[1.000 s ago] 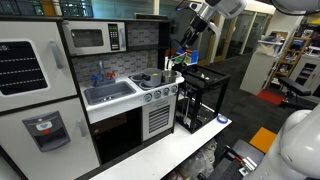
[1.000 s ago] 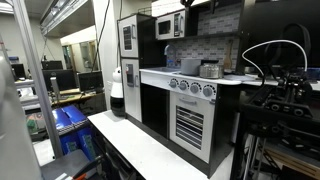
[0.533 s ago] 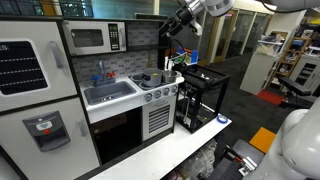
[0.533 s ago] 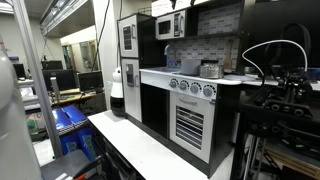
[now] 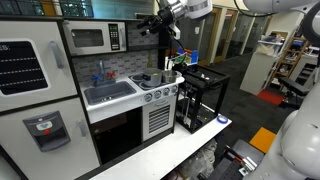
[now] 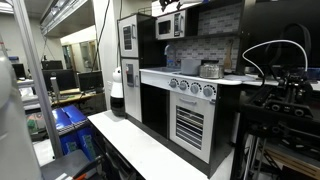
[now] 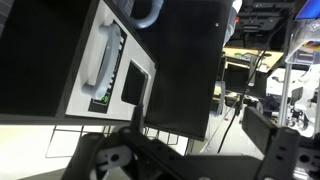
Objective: Open the microwave door
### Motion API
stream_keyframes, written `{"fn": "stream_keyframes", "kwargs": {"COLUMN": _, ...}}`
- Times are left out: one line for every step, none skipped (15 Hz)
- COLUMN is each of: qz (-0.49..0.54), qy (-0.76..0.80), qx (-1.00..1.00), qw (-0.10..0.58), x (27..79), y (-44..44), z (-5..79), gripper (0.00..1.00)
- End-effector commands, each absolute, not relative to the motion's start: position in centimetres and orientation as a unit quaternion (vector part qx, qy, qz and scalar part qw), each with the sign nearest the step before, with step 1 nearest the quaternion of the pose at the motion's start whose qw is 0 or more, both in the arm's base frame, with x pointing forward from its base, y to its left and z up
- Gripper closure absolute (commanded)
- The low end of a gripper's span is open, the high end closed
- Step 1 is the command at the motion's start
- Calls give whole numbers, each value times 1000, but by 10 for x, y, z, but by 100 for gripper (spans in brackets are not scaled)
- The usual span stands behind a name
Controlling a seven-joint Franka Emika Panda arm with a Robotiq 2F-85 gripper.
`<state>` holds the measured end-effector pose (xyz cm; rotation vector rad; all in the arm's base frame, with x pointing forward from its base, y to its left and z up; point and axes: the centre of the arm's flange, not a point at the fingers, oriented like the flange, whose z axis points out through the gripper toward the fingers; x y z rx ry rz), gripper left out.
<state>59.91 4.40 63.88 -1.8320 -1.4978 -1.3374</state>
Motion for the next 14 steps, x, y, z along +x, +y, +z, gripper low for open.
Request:
{"fn": "stream_keyframes", "kwargs": {"qz": -474, "qy": -538, "qx": -660, "qw": 224, "x": 603, "y": 41, "z": 647, "gripper": 0}}
{"fn": "stream_keyframes", "kwargs": {"qz": -473, "qy": -533, "qx": -666, "qw": 222, "x": 601, "y": 41, "z": 649, "gripper": 0}}
{"fn": "stream_keyframes", "kwargs": {"qz": -472, "qy": -525, "qx": -673, "qw": 221, "x": 600, "y": 41, "z": 650, "gripper": 0}}
{"fn": "stream_keyframes", "kwargs": {"qz": -468, "qy": -517, "qx": -682, "qw": 220, "x": 600, "y": 41, "z": 651, "gripper": 0}}
{"fn": "stream_keyframes", "kwargs": {"qz": -464, "qy": -506, "qx": -693, "qw": 222, "x": 599, "y": 43, "z": 650, "gripper": 0}}
{"fn": "stream_keyframes", "kwargs": {"qz": -463, "qy": -494, "qx": -702, "qw": 224, "x": 599, "y": 44, "z": 649, "gripper": 0}}
{"fn": "stream_keyframes", "kwargs": {"qz": -462, "qy": -480, "qx": -711, "qw": 226, "x": 600, "y": 46, "z": 646, "gripper": 0}}
{"fn": "stream_keyframes", "kwargs": {"qz": -460, "qy": -471, "qx": -717, "qw": 230, "x": 602, "y": 48, "z": 643, "gripper": 0}}
{"fn": "stream_keyframes", "kwargs": {"qz": -461, "qy": -460, "qx": -722, "qw": 233, "x": 605, "y": 50, "z": 639, "gripper": 0}}
{"fn": "stream_keyframes", "kwargs": {"qz": -460, "qy": -451, "qx": -727, "qw": 235, "x": 607, "y": 52, "z": 636, "gripper": 0}}
{"fn": "stream_keyframes", "kwargs": {"qz": -459, "qy": -444, "qx": -732, "qw": 237, "x": 610, "y": 55, "z": 632, "gripper": 0}}
{"fn": "stream_keyframes", "kwargs": {"qz": -456, "qy": -439, "qx": -736, "qw": 239, "x": 611, "y": 57, "z": 629, "gripper": 0}}
{"fn": "stream_keyframes", "kwargs": {"qz": -453, "qy": -433, "qx": -742, "qw": 238, "x": 614, "y": 59, "z": 625, "gripper": 0}}
{"fn": "stream_keyframes", "kwargs": {"qz": -452, "qy": -428, "qx": -744, "qw": 242, "x": 616, "y": 61, "z": 621, "gripper": 0}}
